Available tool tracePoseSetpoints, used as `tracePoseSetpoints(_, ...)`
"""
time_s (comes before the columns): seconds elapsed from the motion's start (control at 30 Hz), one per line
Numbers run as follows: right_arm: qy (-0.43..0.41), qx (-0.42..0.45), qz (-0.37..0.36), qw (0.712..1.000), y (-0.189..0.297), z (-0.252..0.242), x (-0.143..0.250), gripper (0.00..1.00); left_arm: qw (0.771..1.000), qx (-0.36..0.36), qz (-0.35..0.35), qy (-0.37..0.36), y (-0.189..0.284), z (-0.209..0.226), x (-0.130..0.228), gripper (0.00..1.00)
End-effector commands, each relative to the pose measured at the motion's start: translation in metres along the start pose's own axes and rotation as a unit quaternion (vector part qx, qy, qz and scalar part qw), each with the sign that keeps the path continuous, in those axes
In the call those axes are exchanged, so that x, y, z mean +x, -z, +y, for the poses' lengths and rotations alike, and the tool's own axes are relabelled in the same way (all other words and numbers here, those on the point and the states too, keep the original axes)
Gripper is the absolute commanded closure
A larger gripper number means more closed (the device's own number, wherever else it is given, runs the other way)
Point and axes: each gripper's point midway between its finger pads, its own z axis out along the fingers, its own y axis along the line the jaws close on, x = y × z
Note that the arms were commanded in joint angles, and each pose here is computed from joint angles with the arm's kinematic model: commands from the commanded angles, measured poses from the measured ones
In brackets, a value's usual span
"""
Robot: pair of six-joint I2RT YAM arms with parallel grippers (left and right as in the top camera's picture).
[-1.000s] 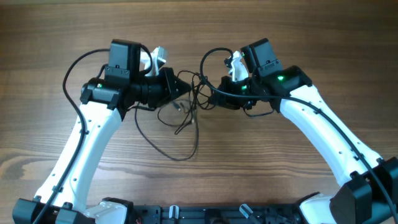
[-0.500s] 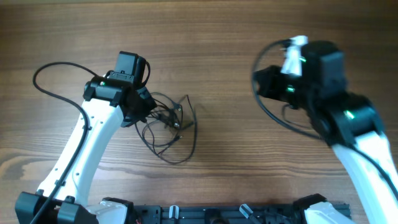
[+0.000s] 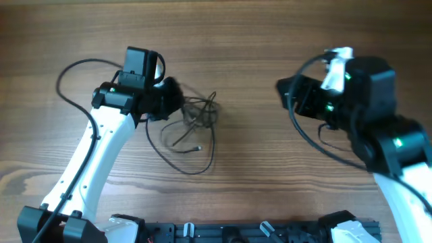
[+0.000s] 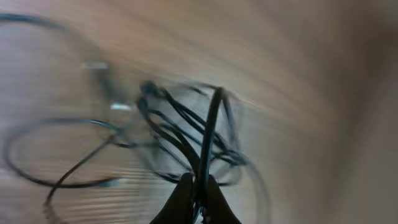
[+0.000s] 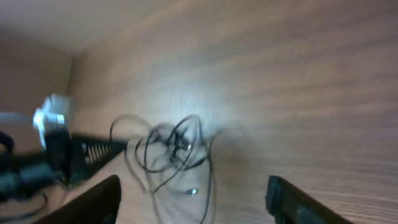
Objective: Untangle cables
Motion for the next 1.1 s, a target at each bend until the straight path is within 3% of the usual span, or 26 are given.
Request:
tracePoseSetpoints(0.0, 0.025, -0.110, 0.118, 0.987, -0.027, 0.031, 0.028, 0.21, 0.976, 0.182, 0.103, -0.052, 0.014, -0.063, 0.032, 0.96)
tracePoseSetpoints(0.17, -0.020, -0.182, 0.228, 0.956, -0.058, 0.042, 0.052, 0.21, 0.972, 0.205, 0.105, -0.040, 0.017, -0.073, 0.029, 0.96)
tracePoseSetpoints(0.47, -0.025, -0.187, 0.286, 0.940, -0.111, 0.050, 0.077, 0.22, 0.973, 0.203, 0.108, -0.017, 0.017, -0.074, 0.028, 0.96)
tracePoseSetpoints(0.5, -0.015, -0.192, 0.292, 0.937, -0.117, 0.056, 0.083, 0.33, 0.973, 0.204, 0.106, -0.018, 0.017, -0.075, 0.028, 0.96)
tracePoseSetpoints(0.57, -0.011, -0.184, 0.300, 0.936, -0.128, 0.059, 0.091, 0.85, 0.974, 0.200, 0.101, -0.019, 0.016, -0.074, 0.026, 0.96)
tracePoseSetpoints(0.6, -0.013, -0.175, 0.299, 0.938, -0.131, 0.058, 0.093, 0.96, 0.977, 0.190, 0.095, -0.015, 0.015, -0.070, 0.024, 0.96)
tracePoseSetpoints(0.7, -0.020, -0.159, 0.294, 0.942, -0.134, 0.053, 0.091, 0.96, 0.988, 0.137, 0.071, 0.001, 0.007, -0.051, 0.018, 0.96)
tracePoseSetpoints(0.83, -0.016, -0.163, 0.283, 0.945, -0.130, 0.052, 0.084, 0.96, 0.999, 0.010, 0.019, 0.030, -0.002, -0.003, 0.006, 0.95)
tracePoseSetpoints(0.97, 0.021, -0.185, 0.243, 0.952, -0.112, 0.057, 0.066, 0.96, 0.984, -0.165, -0.058, 0.045, 0.009, 0.063, -0.010, 0.96)
tracePoseSetpoints(1.07, 0.048, -0.203, 0.204, 0.956, -0.093, 0.064, 0.050, 0.96, 0.972, -0.220, -0.074, 0.046, 0.018, 0.084, -0.011, 0.94)
